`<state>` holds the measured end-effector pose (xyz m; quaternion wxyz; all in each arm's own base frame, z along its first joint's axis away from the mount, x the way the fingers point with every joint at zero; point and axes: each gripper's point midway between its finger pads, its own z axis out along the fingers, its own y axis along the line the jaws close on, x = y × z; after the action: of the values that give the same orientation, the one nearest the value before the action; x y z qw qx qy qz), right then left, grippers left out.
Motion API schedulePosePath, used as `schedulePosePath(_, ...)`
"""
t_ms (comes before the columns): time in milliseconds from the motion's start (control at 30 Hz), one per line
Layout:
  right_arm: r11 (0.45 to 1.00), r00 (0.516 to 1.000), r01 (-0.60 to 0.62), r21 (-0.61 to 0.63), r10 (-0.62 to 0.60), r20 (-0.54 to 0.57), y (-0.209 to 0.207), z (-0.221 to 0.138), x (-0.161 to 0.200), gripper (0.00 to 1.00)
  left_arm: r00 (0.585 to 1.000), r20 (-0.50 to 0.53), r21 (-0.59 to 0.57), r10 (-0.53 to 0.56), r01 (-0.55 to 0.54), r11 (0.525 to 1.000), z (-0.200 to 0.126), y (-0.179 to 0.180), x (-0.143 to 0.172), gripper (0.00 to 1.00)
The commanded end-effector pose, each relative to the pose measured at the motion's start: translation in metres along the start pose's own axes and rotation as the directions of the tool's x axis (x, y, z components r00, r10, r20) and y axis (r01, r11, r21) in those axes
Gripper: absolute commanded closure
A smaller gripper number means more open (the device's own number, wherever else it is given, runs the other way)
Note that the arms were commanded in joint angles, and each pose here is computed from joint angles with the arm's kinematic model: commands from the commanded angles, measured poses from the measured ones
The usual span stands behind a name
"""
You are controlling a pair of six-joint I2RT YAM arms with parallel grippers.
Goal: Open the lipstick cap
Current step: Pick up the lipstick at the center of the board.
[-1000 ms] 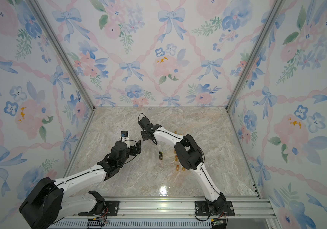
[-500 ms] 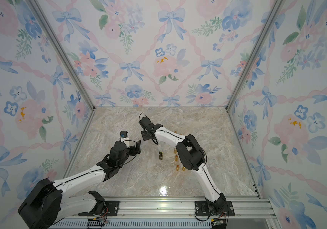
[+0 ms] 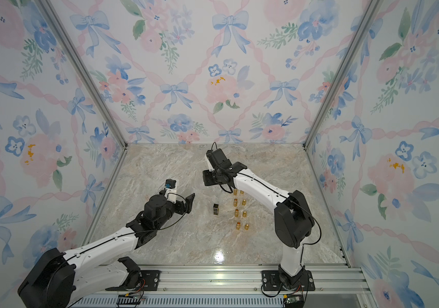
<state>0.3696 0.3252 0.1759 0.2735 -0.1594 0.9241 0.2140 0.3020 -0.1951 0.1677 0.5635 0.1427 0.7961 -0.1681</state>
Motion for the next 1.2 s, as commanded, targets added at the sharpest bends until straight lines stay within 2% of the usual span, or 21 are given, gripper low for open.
schedulePosePath(0,0.999,0.996,-0.021,-0.027,0.019,-0.088,-0.001,-0.026,0.028,0.78,0.995,0.016,0.128,0.096,-0.097,0.987,-0.008,-0.032,0.004,0.02)
schedulePosePath(167,0.997,0.993,-0.040,-0.063,0.033,-0.114,0.001,-0.059,0.051,0.77,0.988,0.017,0.251,0.152,-0.151,0.956,-0.013,-0.063,0.017,0.03)
schedulePosePath(467,0.984,0.984,-0.117,-0.135,0.096,-0.148,0.007,-0.094,0.085,0.76,0.981,0.060,0.453,0.186,-0.193,0.870,-0.023,-0.109,0.028,0.19)
schedulePosePath(633,0.965,0.975,-0.184,-0.188,0.155,-0.160,0.012,-0.101,0.097,0.76,0.980,0.098,0.511,0.173,-0.199,0.836,-0.023,-0.127,0.022,0.33)
schedulePosePath(867,0.940,0.964,-0.240,-0.242,0.201,-0.174,0.020,-0.097,0.102,0.76,0.975,0.118,0.588,0.189,-0.222,0.778,-0.023,-0.154,0.020,0.43)
schedulePosePath(1167,0.928,0.959,-0.258,-0.268,0.211,-0.192,0.024,-0.091,0.108,0.76,0.977,0.127,0.588,0.174,-0.215,0.780,-0.016,-0.162,0.013,0.61)
